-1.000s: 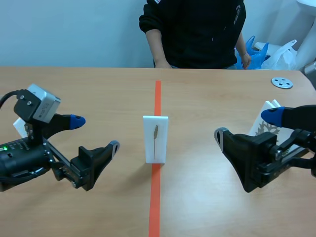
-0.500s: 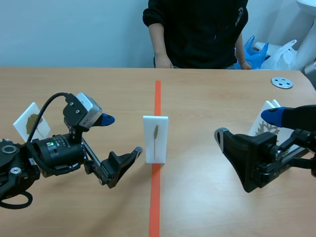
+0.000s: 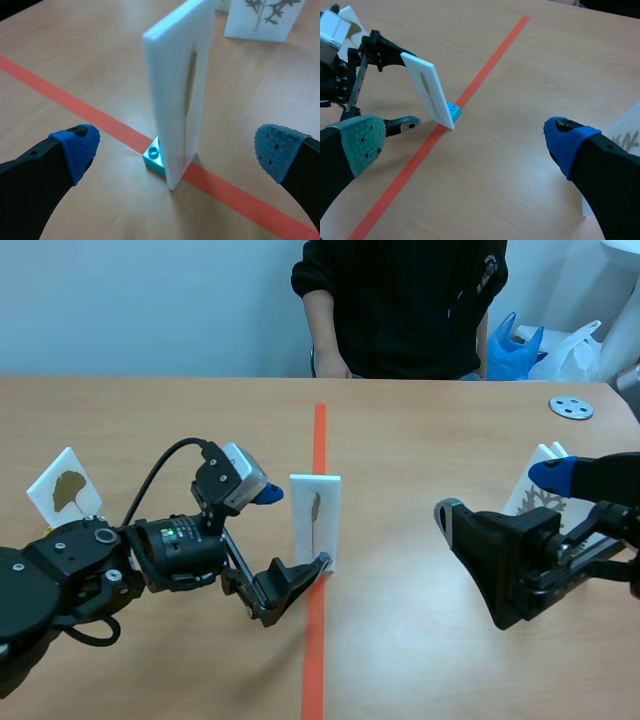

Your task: Sort the leaf by its shape. The table is split by an orange tape line. A compound leaf with several leaflets goes to the left side, a simple leaf with one blade goes to the right side. Return to the home posture when a red brick is placed on the table.

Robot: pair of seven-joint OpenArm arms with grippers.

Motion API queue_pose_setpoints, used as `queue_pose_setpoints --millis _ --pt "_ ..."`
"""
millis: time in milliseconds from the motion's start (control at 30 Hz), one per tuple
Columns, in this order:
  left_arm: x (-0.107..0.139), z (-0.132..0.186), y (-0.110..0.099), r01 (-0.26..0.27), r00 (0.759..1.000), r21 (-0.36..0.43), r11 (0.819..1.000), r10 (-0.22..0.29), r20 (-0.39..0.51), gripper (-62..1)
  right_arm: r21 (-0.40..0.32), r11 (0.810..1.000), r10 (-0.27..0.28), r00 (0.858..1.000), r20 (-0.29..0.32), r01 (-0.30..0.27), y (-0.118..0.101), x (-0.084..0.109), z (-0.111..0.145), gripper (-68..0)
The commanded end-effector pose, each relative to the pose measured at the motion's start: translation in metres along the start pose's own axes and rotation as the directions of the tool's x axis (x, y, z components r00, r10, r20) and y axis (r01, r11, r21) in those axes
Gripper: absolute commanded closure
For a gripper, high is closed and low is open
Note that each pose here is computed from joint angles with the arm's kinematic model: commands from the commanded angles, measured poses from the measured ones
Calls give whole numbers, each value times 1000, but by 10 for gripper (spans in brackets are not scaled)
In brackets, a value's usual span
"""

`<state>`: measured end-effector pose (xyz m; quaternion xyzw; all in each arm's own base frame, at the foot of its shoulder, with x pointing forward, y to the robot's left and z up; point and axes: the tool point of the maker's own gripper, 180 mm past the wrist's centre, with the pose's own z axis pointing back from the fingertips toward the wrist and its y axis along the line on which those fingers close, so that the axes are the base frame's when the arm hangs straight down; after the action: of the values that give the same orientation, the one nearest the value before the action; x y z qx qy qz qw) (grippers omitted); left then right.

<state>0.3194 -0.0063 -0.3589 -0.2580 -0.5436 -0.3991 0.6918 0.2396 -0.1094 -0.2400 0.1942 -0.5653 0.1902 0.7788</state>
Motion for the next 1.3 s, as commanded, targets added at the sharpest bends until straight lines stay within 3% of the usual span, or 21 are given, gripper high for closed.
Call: queue_pose_setpoints --millis 0,233,300,400,633,733,900,1133,1267 --pt "16 -5 11 18 999 20 1000 -19 46 -623 -4 1000 10 1000 19 -10 -4 6 0 -679" --pt "3 -7 9 3 999 8 1000 -3 33 -623 -4 1000 10 1000 20 -10 -4 6 0 -679" --pt "1 -7 7 -3 999 3 1000 3 34 -596 -4 1000 9 1000 20 -9 -4 6 0 -679" --pt "3 -7 4 -19 999 -5 1000 20 51 -565 -4 1000 9 1000 21 -9 -4 6 0 -679" --pt "12 -6 7 -75 992 13 997 73 105 -565 -3 1000 3 1000 24 -2 -3 7 0 -679" --pt "11 -6 7 -76 992 13 997 74 105 -561 -3 1000 3 1000 24 -2 -3 7 0 -679" --pt "10 -10 -6 -90 991 -21 996 91 101 -433 -3 1000 3 1000 24 -2 -3 7 0 -679" --pt "9 -18 -22 -82 991 -45 996 86 99 -428 -3 1000 3 1000 24 -2 -3 7 0 -679" --pt "15 -23 -18 -89 989 -8 996 90 121 -425 -3 1000 3 1000 24 -2 -3 7 0 -679"
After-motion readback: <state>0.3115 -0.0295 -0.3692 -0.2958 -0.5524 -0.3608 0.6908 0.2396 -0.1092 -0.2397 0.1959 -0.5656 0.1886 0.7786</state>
